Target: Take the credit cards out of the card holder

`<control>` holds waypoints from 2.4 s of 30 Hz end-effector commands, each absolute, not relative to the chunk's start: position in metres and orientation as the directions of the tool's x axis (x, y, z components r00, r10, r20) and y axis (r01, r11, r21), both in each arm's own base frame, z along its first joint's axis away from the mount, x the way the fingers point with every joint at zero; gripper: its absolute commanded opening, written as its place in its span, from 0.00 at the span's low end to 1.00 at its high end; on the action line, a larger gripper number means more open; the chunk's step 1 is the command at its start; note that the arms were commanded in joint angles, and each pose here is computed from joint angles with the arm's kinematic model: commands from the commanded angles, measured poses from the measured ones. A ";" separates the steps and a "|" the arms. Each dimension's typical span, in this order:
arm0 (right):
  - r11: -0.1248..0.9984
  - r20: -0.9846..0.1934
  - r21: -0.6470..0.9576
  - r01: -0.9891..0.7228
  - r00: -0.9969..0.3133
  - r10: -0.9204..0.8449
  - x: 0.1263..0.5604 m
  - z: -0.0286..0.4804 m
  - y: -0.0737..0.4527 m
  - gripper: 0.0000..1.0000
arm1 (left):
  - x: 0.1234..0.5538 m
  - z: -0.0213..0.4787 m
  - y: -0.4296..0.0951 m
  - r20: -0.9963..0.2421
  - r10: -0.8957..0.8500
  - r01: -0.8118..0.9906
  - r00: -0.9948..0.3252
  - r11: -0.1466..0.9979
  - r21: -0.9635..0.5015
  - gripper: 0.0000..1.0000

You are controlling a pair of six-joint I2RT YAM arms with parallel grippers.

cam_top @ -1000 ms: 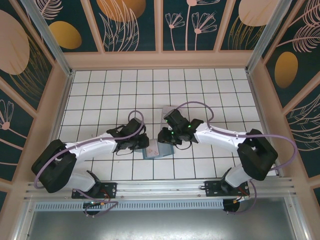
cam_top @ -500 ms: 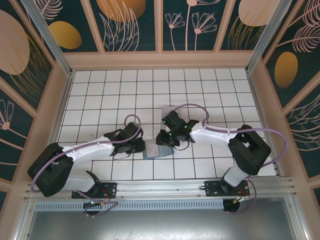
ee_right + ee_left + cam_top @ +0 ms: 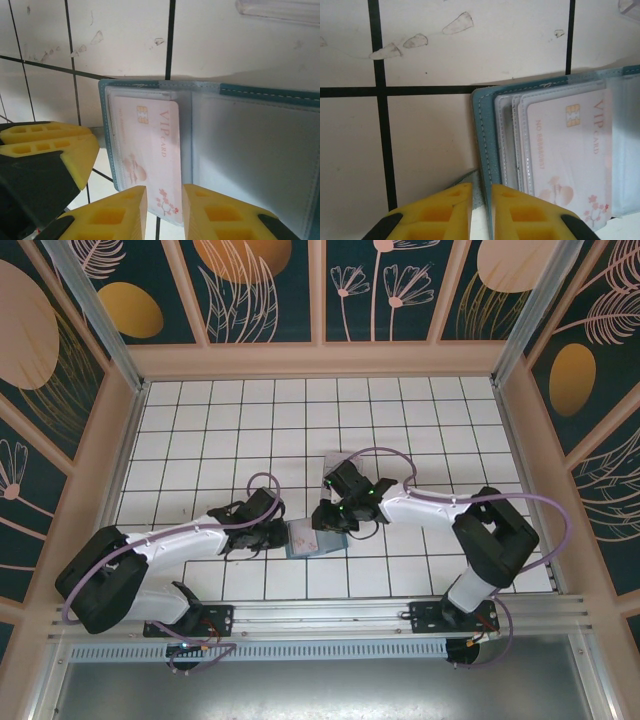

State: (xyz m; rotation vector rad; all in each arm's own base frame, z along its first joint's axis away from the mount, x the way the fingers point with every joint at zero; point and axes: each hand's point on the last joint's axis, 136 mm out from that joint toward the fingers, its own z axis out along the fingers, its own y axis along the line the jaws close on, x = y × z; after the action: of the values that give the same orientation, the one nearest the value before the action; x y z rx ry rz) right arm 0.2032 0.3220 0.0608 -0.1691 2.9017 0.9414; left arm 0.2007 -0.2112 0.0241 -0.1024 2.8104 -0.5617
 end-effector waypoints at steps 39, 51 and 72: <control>0.735 -0.070 0.661 -0.148 -0.988 -0.137 0.202 0.021 0.321 0.18 | 0.195 0.008 -0.211 -0.188 -0.107 -0.032 -0.976 0.931 -0.363 0.17; 0.726 -0.065 0.674 -0.138 -0.990 -0.128 0.200 0.020 0.321 0.18 | 0.196 0.008 -0.212 -0.187 -0.106 -0.031 -0.977 0.931 -0.365 0.17; 0.697 -0.043 0.706 -0.124 -0.990 -0.133 0.196 0.020 0.326 0.13 | 0.211 0.041 -0.212 -0.255 -0.127 -0.029 -0.959 0.935 -0.354 0.21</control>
State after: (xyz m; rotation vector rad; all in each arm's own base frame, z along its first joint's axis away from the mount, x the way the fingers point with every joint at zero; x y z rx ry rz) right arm 0.1982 0.3279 0.0262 -0.2392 2.8815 1.2010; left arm 0.2032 -0.2128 0.0246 -0.1184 2.8483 -0.5295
